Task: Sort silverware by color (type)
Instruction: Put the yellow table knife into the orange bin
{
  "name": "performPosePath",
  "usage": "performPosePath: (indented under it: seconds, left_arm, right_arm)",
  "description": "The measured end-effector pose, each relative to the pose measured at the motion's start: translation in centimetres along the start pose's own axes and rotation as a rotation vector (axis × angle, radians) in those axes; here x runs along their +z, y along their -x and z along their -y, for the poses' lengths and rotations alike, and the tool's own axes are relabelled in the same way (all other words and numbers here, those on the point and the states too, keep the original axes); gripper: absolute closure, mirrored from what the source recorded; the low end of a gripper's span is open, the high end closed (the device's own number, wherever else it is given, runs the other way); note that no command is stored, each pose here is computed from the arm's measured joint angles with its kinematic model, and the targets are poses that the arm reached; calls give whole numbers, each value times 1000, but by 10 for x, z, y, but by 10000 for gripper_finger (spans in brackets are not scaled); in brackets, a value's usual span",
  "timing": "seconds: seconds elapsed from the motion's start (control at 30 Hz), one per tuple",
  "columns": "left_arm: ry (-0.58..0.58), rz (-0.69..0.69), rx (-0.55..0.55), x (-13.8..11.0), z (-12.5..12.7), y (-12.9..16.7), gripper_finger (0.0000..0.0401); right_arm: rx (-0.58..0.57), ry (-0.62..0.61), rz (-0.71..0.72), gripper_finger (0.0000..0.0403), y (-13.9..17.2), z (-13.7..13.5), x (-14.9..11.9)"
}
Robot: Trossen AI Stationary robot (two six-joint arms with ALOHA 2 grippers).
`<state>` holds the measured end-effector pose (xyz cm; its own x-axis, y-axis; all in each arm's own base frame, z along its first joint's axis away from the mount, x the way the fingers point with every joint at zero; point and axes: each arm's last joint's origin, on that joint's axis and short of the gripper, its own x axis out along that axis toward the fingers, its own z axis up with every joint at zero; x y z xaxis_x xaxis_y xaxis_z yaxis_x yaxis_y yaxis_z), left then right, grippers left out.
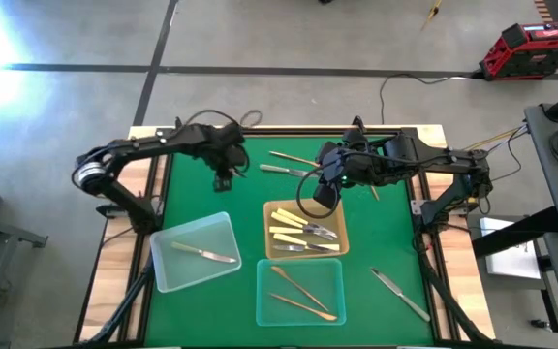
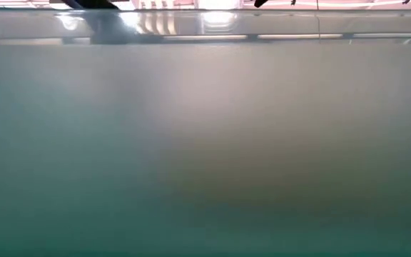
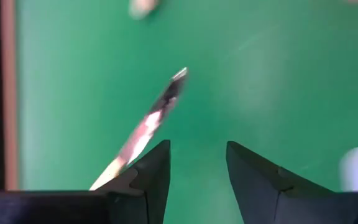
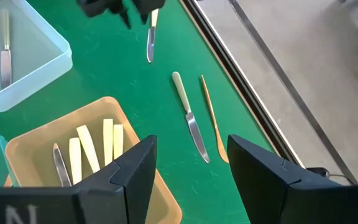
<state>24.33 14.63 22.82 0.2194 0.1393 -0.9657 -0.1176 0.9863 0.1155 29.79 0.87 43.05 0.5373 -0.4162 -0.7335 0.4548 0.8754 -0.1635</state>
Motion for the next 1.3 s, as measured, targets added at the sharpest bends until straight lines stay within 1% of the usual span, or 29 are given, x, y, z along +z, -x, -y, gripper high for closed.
performPosePath:
  seconds: [0.1, 0.2, 0.33, 0.43, 0.57, 0.63, 0.77, 1.1, 1.3]
  left_arm:
    - [-3, -48, 58, -12, -17, -7, 262]
    - [10, -92, 74, -20, -34, -15, 262]
    - [83, -170, 106, -26, -63, -31, 262]
    - [113, -232, 79, -29, -81, -46, 262]
    - [83, -321, 10, -24, -96, -57, 262]
    - [73, -368, -16, -24, -101, -62, 262]
    - [86, -389, -25, -25, -109, -69, 263]
    - [81, -385, -22, -32, -110, -81, 296]
    - [112, -409, -46, -33, -109, -90, 300]
  right_arm:
    - [0, 0, 0, 213, 0, 0, 0]
    - [0, 0, 0, 213, 0, 0, 0]
    - [0, 0, 0, 213, 0, 0, 0]
    - [0, -1, 1, 213, 0, 0, 0]
    - [2, -3, 6, 213, 0, 0, 1]
    - [5, -8, 14, 213, 0, 0, 1]
    - [6, -10, 19, 213, 0, -1, 2]
    - [6, -10, 18, 213, 0, -1, 2]
    - [6, -10, 18, 213, 0, -1, 2]
